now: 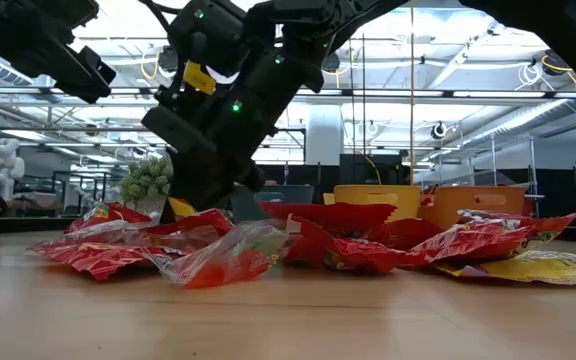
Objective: Sort candy
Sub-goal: Put the blue gummy into the blue bin
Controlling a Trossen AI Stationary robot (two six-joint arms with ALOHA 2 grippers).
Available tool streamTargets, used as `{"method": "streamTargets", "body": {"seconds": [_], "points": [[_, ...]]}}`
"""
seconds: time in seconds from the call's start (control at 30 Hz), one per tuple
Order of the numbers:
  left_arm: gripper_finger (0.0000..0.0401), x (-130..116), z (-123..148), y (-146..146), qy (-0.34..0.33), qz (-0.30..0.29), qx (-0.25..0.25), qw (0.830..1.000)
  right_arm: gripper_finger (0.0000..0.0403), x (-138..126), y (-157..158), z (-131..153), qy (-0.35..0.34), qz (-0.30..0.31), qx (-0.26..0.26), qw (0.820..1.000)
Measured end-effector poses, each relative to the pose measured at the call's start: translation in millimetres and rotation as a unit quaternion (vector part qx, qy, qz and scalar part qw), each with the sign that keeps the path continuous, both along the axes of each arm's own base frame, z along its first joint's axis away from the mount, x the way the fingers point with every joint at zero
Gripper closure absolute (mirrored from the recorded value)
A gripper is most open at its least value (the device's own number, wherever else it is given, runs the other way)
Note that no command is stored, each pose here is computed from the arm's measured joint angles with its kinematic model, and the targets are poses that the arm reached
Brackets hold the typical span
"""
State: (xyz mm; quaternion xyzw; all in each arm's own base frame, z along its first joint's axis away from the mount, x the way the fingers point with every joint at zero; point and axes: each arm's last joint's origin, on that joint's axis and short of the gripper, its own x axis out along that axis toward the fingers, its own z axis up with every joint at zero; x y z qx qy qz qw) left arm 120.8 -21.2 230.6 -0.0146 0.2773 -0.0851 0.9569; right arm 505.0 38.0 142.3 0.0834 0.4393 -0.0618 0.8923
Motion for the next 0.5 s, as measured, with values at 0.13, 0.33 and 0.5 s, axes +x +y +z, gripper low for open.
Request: {"method": "streamTargets", "body": {"seconds": [0.13, 0.33, 0.5], "points": [[0.0253, 0, 0, 0, 0.000, 0.000, 0.000, 1.000, 0.0394, -1, 0, 8, -0.006, -0.007, 0.013, 1.000], [0.0253, 0, 0, 0, -0.001, 0.000, 0.000, 1.000, 0.0397, -4, -19, 60, -0.046, -0.020, 0.008, 0.999], [0.0253, 0, 1, 0, -0.003, 0.003, 0.000, 1.000, 0.0400, -20, -56, 108, -0.070, -0.078, -0.033, 0.994]]}}
